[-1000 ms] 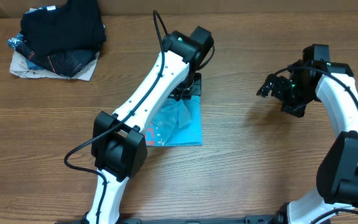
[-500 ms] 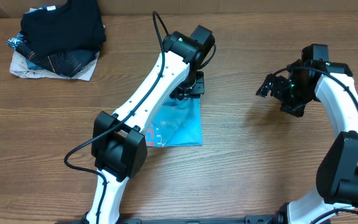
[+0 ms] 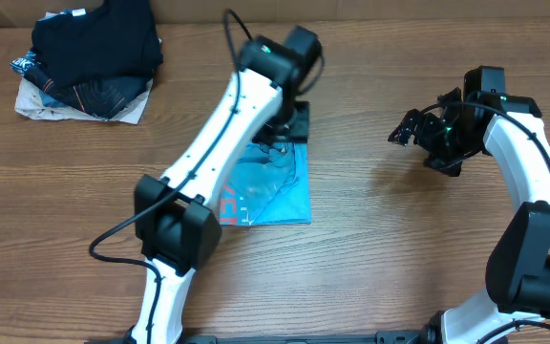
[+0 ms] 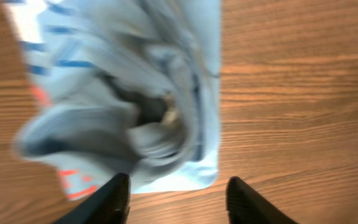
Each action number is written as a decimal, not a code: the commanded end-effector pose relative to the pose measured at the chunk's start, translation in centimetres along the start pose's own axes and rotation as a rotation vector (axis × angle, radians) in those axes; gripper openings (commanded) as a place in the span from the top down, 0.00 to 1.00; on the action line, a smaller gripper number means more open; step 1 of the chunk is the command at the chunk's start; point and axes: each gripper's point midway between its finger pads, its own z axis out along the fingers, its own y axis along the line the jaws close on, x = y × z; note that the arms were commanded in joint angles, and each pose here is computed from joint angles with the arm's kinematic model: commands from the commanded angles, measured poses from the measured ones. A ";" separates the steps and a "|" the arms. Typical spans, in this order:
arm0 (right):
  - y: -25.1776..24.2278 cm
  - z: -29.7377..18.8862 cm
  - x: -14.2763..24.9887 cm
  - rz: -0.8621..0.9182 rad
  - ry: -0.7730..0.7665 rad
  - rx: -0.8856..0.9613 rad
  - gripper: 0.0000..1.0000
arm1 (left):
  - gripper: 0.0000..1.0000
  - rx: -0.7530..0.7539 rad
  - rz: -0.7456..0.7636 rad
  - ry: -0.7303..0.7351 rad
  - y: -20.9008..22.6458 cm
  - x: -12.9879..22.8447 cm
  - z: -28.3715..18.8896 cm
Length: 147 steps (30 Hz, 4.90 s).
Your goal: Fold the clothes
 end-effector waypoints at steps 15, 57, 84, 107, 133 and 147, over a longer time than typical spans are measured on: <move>1.1 -0.4 0.1 -0.013 -0.006 -0.047 0.00 | 0.00 0.218 0.019 0.261 11.6 1.2 0.7; 1.2 -0.4 0.0 -0.015 -0.012 -0.049 0.00 | 0.96 0.351 0.053 0.271 6.0 3.9 6.7; 1.2 -0.4 -0.2 -0.019 -0.020 -0.052 0.00 | 0.89 0.331 0.332 0.257 -4.9 10.2 4.8; 1.3 -0.4 -0.3 -0.020 -0.022 -0.052 0.00 | 0.54 0.343 0.367 0.166 -6.0 8.4 3.8; 1.2 -0.4 -0.2 -0.019 -0.019 -0.052 0.00 | 0.13 0.568 -0.193 0.123 2.9 -4.2 8.2; 1.3 -0.4 -0.2 -0.024 -0.021 -0.052 0.00 | 0.19 0.631 -0.171 0.088 2.0 -5.8 9.6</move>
